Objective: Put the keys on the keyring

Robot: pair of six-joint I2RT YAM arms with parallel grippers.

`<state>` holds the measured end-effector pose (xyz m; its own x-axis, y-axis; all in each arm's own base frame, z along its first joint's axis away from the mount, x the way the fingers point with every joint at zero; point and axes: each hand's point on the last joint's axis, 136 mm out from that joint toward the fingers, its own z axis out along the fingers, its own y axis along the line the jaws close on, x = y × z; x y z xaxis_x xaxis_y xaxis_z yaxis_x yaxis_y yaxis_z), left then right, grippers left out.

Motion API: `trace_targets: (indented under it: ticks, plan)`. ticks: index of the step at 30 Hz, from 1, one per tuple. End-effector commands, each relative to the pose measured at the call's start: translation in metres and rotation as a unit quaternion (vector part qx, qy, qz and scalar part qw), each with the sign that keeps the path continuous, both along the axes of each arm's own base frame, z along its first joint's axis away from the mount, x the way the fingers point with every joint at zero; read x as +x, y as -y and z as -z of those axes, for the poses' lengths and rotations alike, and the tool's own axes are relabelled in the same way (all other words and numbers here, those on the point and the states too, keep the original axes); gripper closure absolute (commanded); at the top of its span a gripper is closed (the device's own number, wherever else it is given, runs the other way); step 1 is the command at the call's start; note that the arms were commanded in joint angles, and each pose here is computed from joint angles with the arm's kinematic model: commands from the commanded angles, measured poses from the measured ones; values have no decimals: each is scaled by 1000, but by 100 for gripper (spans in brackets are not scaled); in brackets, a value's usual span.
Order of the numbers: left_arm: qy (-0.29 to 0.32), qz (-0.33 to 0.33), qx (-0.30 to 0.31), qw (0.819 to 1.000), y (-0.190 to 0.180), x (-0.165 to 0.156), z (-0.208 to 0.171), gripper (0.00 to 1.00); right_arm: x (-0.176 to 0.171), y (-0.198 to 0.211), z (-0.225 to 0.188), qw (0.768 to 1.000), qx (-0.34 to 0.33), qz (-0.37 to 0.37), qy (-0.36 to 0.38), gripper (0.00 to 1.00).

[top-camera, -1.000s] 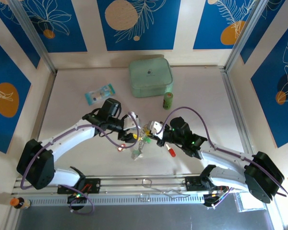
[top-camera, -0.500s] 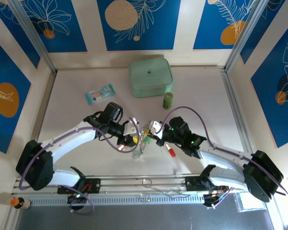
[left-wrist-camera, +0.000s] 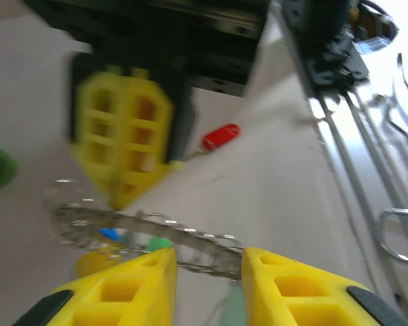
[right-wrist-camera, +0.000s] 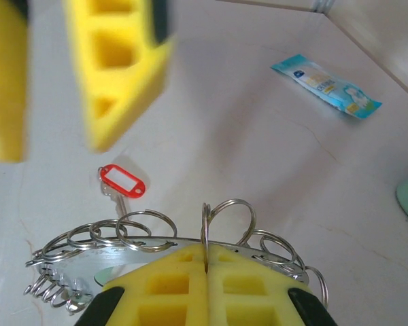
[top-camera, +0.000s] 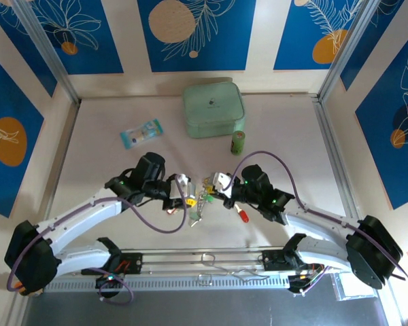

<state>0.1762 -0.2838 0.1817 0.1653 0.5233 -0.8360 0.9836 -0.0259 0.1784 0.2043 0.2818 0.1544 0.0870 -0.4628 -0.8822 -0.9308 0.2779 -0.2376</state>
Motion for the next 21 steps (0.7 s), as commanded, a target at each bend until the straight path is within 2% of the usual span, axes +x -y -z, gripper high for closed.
trace_targets:
  ticks: [1,5,8,21]
  plan:
    - [0,-41,-12,999,4,23,-4,71,-3,-7,-24,999,21,-27,23,100]
    - [-33,-34,4,999,11,27,9,76,-6,-9,-26,999,22,-36,22,100]
    - [-50,-28,4,998,15,26,12,75,-6,-9,-24,999,21,-36,20,100]
    - [-48,-4,-14,999,18,18,12,71,-7,-17,-22,999,13,-49,17,100]
